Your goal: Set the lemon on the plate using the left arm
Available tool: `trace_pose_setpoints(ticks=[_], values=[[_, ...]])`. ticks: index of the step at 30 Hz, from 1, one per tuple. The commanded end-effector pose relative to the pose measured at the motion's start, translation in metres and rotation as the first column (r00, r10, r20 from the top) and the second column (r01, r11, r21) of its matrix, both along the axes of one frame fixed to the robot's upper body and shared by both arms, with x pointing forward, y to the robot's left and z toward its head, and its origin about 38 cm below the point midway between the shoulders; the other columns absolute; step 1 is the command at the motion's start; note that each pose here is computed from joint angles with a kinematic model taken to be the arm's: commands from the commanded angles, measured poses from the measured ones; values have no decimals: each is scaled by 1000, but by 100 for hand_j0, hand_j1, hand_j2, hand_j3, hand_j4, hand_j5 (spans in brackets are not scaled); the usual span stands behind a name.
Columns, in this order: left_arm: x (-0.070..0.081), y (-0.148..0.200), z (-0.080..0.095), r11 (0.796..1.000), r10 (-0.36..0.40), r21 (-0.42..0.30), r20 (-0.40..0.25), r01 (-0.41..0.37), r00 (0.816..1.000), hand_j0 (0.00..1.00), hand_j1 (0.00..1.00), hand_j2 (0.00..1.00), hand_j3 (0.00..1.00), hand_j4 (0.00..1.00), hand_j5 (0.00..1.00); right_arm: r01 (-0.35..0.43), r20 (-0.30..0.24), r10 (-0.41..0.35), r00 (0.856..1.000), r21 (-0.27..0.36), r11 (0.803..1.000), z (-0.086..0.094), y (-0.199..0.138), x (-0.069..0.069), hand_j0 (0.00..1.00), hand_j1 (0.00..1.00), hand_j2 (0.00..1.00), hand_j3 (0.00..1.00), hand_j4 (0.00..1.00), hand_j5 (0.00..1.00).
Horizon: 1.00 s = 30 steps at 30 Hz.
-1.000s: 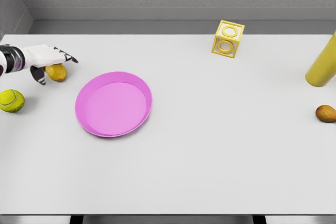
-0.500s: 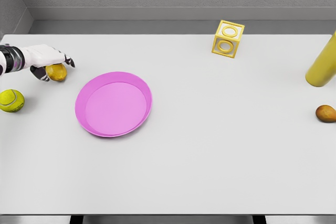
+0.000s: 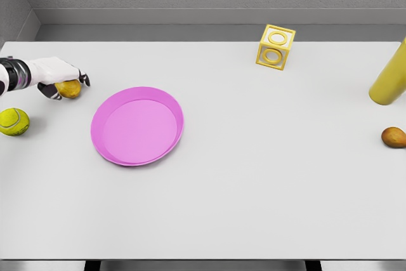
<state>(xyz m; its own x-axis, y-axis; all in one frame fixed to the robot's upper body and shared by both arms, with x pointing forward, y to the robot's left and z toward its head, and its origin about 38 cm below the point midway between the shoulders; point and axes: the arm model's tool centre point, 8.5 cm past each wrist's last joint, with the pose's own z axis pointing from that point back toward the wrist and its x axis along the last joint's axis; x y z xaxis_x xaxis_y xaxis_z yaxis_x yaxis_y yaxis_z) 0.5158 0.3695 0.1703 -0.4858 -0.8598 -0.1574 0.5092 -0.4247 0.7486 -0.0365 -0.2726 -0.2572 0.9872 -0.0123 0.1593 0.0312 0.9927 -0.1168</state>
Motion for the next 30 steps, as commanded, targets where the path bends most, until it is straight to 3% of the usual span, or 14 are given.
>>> trace_pose_setpoints(ticks=[1,11,30], values=[[0,0,0,1000,2,-1,0,-2,1000,71,71,71,71,71,71,0,2,0,1000,0,1000,0,0,1,100,100,100,100,100,100],[0,0,2,1000,-3,-6,7,3,1000,58,58,58,58,58,58,0,2,0,1000,0,1000,0,0,1,100,100,100,100,100,100],[3,-3,13,1000,-12,-16,34,13,999,55,55,55,55,55,55,0,2,0,1000,0,1000,0,0,1,100,100,100,100,100,100]])
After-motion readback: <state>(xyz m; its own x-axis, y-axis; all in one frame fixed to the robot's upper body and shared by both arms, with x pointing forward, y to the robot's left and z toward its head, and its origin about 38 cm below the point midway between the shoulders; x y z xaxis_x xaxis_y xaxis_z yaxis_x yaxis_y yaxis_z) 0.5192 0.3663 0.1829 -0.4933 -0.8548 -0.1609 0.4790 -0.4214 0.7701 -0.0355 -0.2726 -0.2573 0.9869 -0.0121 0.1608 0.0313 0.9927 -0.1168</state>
